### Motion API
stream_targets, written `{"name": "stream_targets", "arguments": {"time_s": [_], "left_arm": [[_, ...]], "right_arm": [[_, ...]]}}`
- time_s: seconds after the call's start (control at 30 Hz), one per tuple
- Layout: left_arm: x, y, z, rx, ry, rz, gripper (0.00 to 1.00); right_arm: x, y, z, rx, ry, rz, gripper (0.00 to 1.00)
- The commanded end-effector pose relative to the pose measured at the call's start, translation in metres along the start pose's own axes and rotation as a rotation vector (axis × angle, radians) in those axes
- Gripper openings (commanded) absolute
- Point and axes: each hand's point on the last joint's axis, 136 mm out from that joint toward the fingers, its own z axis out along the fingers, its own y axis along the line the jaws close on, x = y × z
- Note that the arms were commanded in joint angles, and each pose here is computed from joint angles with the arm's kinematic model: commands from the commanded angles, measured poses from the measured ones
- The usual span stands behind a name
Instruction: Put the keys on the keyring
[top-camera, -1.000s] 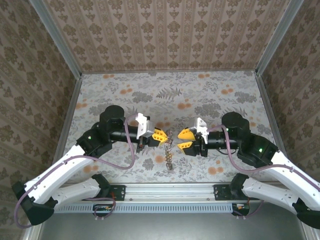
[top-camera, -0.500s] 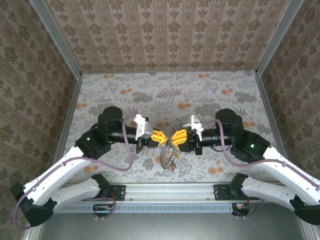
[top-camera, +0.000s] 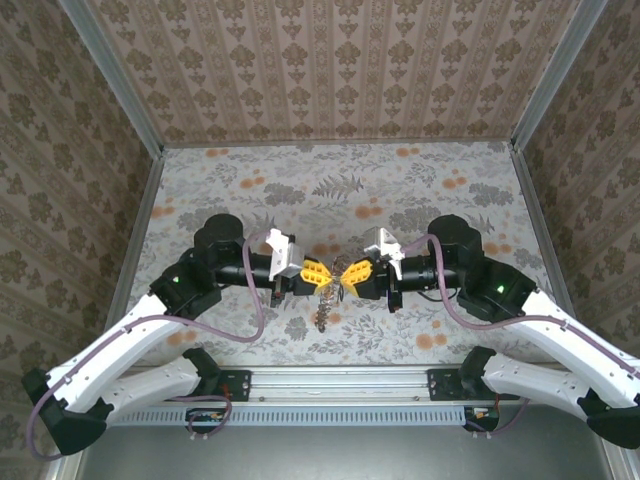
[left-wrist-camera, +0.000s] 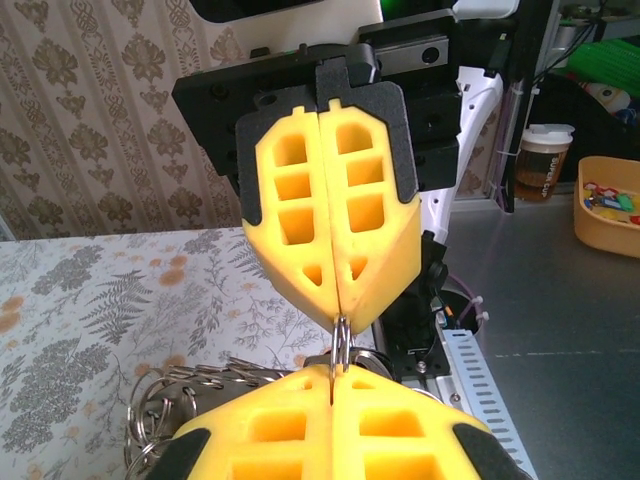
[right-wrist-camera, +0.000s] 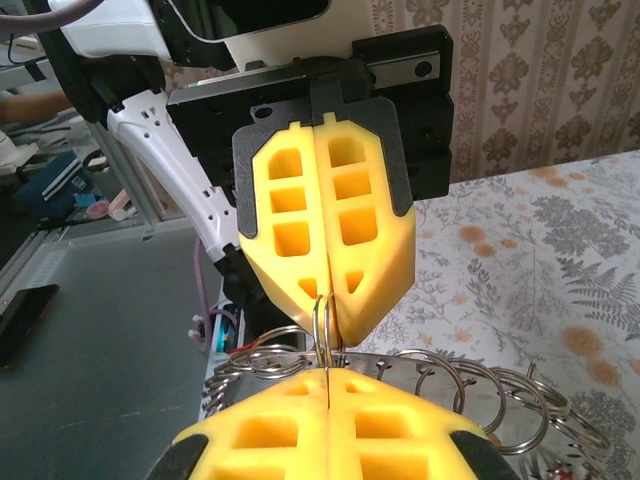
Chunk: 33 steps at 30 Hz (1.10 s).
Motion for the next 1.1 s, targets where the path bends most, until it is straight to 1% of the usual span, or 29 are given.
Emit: {"name": "stream_targets", "arguments": {"time_s": [0.0,0.13,0.57,1.0,1.07], "left_arm": [[-0.036,-0.010,-0.006,0.042,-0.126,0.093,0.00],[-0.040,-0.012,-0.006,0.048,-0.142,0.104,0.00],[-0.046,-0.015,-0.013,0.027,-0.160,0.125,0.00],[-0.048,-0.014,-0.011,0.035,-0.173,0.119,0.00],[-0.048,-0.013,-0.011,0.035,-0.175,0.118,0.00]], "right_arm": [[0.002,0.001,0.009,-0.045,0.005,0.024,0.04],[0.002,0.001,0.012,-0.063,0.007,0.031,0.05],[0.007,-0.015,0.006,0.012,-0.009,0.063,0.05],[0.000,-0.014,0.009,-0.013,-0.036,0.059,0.06],[-0.001,-0.016,0.009,-0.006,-0.038,0.059,0.08]]}}
